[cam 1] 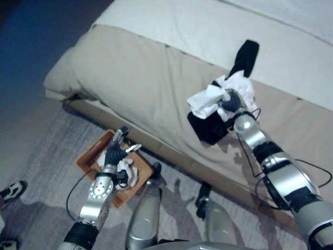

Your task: Pick up clothes into the bucket

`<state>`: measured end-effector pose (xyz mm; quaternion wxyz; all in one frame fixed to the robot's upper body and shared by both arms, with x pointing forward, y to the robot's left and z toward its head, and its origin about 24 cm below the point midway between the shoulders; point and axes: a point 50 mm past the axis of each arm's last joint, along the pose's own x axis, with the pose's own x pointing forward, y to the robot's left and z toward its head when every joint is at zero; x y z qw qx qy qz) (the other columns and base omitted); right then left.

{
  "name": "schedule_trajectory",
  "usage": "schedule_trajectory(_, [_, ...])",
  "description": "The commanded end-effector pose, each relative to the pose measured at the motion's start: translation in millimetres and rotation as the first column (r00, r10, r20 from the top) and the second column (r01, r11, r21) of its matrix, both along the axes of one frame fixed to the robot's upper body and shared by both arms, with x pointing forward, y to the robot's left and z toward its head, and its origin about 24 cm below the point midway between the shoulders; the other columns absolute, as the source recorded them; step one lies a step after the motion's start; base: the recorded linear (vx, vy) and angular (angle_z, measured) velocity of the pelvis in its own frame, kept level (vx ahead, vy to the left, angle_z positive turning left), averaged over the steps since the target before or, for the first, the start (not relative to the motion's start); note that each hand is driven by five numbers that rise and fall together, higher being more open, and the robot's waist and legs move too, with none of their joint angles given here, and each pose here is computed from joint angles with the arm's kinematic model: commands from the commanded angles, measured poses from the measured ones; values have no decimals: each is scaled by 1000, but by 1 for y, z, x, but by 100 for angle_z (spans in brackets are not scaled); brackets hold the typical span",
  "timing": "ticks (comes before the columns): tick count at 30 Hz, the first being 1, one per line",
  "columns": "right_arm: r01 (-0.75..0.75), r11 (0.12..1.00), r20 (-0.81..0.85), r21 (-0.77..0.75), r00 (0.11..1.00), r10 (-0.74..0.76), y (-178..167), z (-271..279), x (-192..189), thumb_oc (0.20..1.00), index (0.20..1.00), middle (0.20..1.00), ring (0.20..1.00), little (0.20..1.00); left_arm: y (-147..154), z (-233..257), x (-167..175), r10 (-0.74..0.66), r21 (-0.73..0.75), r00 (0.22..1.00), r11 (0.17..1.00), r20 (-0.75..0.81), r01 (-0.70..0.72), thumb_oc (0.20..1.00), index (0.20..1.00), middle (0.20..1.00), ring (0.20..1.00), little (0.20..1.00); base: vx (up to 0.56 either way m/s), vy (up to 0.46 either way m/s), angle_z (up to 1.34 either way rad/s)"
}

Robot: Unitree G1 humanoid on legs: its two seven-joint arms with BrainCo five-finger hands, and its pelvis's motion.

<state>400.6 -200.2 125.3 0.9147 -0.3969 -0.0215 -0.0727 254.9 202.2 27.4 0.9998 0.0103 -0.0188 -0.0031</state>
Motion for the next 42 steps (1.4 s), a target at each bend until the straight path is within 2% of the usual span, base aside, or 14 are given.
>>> schedule_trajectory(1, [53,992,147,-117,988,-35,-7,49,11,200,200,200,200,200,-7,37,3,-45,-34,982,998,185,52,1000,1000,1000,1000,1000,-102,15,11])
schedule_trajectory(2, [88,980,143,-178,988,-63,-14,51,11,200,200,200,200,200,-11,42,3,-66,-36,977,997,204,75,1000,1000,1000,1000,1000,-46,9,8])
schedule_trajectory(4, [138,970,108,-198,987,-118,-26,48,11,200,200,200,200,200,-16,43,3,-92,-37,974,994,207,102,1000,1000,1000,1000,1000,-67,10,11])
schedule_trajectory(11, [189,969,108,-160,979,-174,-35,45,9,200,200,200,200,200,-23,41,5,-106,-40,975,993,195,116,1000,1000,1000,1000,1000,4,-4,11])
schedule_trajectory(13, [201,968,109,-149,976,-186,-36,43,9,451,451,451,451,451,-24,42,5,-103,-43,975,993,197,113,1000,1000,1000,1000,1000,0,0,0])
schedule_trajectory(14, [205,967,110,-150,976,-190,-36,43,8,937,937,937,937,937,-23,41,5,-99,-44,976,993,195,109,1000,1000,1000,1000,1000,0,0,0])
schedule_trajectory(15, [213,965,118,-155,973,-196,-36,43,8,1000,1000,1000,1000,1000,-23,42,6,-95,-48,975,993,200,106,1000,1000,1000,1000,1000,34,17,0])
schedule_trajectory(22, [223,966,162,-134,966,-200,-32,49,9,1000,1000,1000,1000,1000,-22,46,8,-56,-63,974,995,220,72,1000,1000,1000,1000,1000,10,3,0])
schedule_trajectory(23, [223,966,162,-134,966,-201,-32,49,9,906,906,906,906,906,-22,46,8,-56,-63,974,995,220,72,1000,1000,1000,1000,1000,0,0,0])
schedule_trajectory(24, [220,966,168,-134,966,-197,-31,50,9,482,482,482,482,482,-22,46,8,-54,-63,974,996,220,69,1000,1000,1000,1000,1000,0,0,0])
schedule_trajectory(25, [218,967,175,-132,965,-194,-30,52,10,200,200,200,200,200,-22,46,8,-50,-63,974,996,220,65,1000,1000,1000,1000,1000,0,0,0])
schedule_trajectory(42, [201,977,208,-71,961,-182,-23,55,10,200,200,200,200,200,-18,44,6,-19,-59,975,998,221,33,1000,1000,1000,1000,1000,0,0,0])
